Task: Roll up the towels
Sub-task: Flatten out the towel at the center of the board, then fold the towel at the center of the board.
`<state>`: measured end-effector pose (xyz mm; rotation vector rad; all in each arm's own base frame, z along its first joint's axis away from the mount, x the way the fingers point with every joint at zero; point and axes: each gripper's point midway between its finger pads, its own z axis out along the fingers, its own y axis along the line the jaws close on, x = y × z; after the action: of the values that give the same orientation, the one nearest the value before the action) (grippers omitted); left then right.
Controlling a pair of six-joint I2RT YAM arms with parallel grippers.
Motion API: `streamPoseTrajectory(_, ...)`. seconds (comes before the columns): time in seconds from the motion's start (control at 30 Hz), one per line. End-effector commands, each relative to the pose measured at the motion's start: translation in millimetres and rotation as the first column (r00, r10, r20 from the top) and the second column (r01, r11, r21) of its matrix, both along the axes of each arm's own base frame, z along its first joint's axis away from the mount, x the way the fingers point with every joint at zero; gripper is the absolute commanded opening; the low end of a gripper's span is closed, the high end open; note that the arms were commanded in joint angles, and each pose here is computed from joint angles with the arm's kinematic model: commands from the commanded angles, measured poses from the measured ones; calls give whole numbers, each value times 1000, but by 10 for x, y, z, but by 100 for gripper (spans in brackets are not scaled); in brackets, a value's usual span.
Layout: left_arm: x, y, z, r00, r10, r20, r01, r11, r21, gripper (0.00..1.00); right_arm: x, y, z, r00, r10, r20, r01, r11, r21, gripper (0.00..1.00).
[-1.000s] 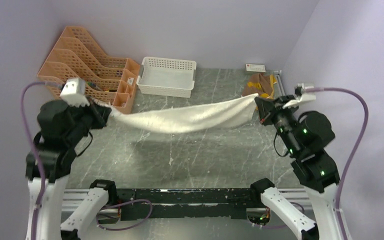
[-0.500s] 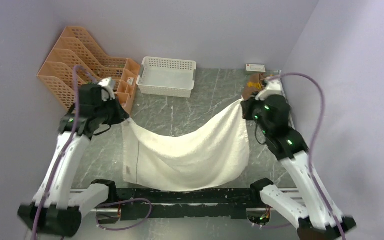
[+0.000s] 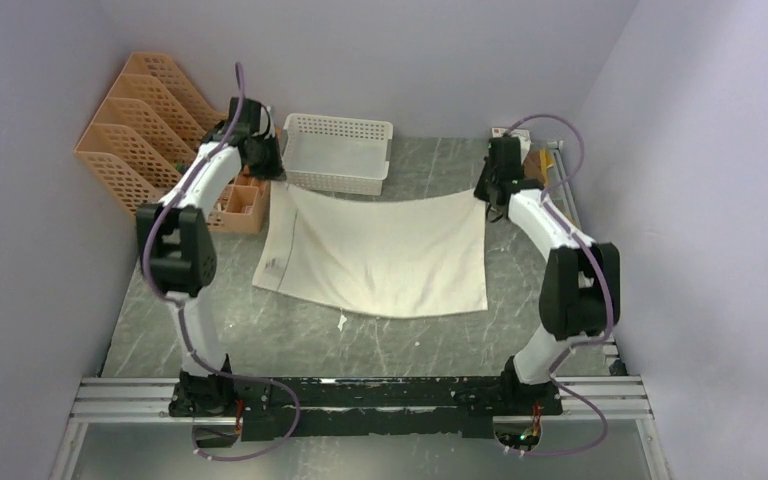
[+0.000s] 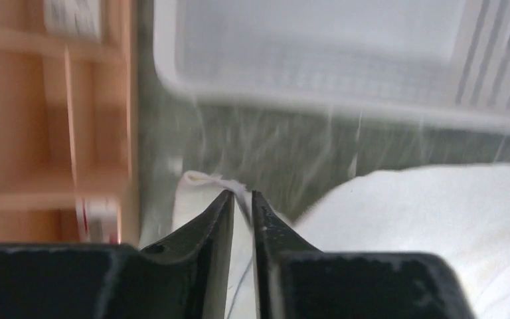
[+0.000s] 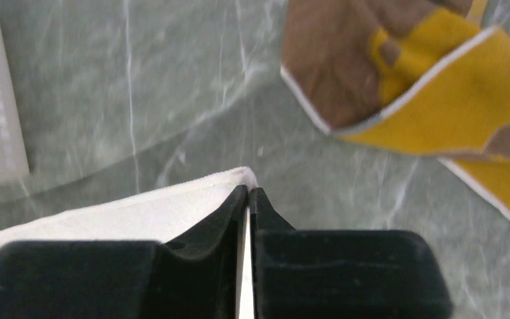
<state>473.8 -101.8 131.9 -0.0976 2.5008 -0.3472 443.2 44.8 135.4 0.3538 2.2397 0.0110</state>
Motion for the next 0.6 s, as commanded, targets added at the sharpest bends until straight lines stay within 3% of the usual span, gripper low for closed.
streamPoseTrajectory(0.0,700,71,83,998,-10,69,3,994,106,41,541,-173,212,996,-18,83,11,996,92,21)
streamPoseTrajectory(0.1,882,90,133,997,-12,74,2,990,139,73,693,-125,395,992,45,118,-60,990,130,53)
streamPoseTrajectory(0.13,885,93,184,996,-11,89,-1,991,137,88,696,-119,489,988,57,143,-75,989,125,59)
streamPoseTrajectory(0.2,809,88,372,990,-4,140,-12,993,118,100,606,-73,581,981,78,176,-101,986,131,63)
streamPoseTrajectory(0.4,-27,-216,513,982,-50,184,54,998,-16,100,-20,329,391,972,144,187,-181,963,199,64)
streamPoseTrajectory(0.57,-831,-511,145,988,-68,142,85,990,-114,99,-610,560,-340,978,208,19,-205,937,284,64)
